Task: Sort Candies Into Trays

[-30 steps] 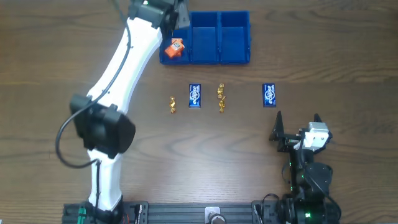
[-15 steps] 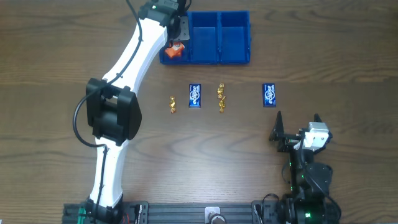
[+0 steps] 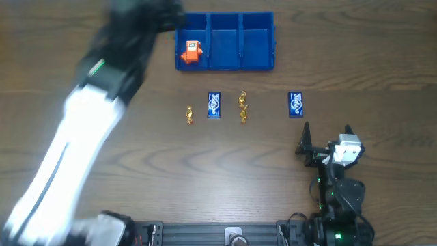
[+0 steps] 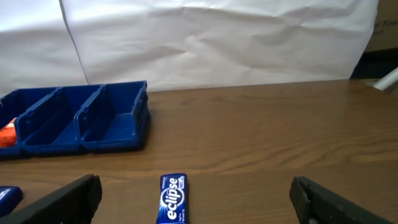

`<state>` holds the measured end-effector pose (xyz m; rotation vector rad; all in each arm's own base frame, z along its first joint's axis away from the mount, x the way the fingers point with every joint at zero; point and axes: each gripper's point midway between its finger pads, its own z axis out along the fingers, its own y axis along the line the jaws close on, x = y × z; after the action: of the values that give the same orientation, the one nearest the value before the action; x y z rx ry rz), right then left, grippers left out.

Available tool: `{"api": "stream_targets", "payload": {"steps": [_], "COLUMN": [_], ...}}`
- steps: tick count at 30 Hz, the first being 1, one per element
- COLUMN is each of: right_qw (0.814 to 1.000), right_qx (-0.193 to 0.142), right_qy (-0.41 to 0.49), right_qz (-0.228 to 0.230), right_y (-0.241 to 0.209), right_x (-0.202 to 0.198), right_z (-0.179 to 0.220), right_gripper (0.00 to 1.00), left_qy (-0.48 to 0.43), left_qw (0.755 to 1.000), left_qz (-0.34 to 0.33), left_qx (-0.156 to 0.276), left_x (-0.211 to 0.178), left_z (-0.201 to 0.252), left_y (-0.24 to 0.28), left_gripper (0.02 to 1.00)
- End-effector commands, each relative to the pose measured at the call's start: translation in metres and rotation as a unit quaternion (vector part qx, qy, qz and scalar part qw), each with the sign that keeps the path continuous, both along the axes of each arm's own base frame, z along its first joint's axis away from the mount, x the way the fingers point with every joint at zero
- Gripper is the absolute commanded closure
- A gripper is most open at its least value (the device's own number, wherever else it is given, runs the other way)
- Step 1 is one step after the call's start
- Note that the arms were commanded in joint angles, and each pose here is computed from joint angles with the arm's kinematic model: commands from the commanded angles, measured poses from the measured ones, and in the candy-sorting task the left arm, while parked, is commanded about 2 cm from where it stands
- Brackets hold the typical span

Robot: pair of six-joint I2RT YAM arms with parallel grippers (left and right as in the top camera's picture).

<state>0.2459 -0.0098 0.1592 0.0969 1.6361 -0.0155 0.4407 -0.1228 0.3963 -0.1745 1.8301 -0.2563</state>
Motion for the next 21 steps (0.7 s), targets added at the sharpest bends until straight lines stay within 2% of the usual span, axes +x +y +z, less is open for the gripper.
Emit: {"api": "stream_targets", "payload": {"steps": [1,6,10,14,21], "right_qw": [1.000,1.000,1.000,1.000,1.000], "right_qx": [-0.006,-0.006,-0.006,-0.006,-0.006], "right_qy": [0.001,0.001,0.001,0.001,0.001], "right_qz": [-0.001,-0.001,-0.001,-0.001,-0.001], "right_y": [-0.001,-0.001,-0.001,-0.001,-0.001], "right_x": [0.000,0.000,0.000,0.000,0.000], "right_z": [-0.001,-0.001,-0.001,-0.001,-0.001], "right_gripper": [0.001,0.001,0.001,0.001,0.001], "left_qy": [-0.042,-0.044,-0.083,-0.110,-0.181], "left_qw": [0.997,0.995,0.993,0.991,0.982], "left_qz": [0.024,0.040,0.037,0.033,-0.022], "left_qx": [0.062,0.086,0.069,0.064,0.053], "left_x": [-0.067,-0.115,-0.155,-0.182,-0.196], "left_z": [0.005,-0.039,-0.076,-0.113,-0.150], "left_y": [0.050,0.094,0.115,0.118,0.098], "left_gripper": [0.143,0.145,0.119,0.091,0.023]}}
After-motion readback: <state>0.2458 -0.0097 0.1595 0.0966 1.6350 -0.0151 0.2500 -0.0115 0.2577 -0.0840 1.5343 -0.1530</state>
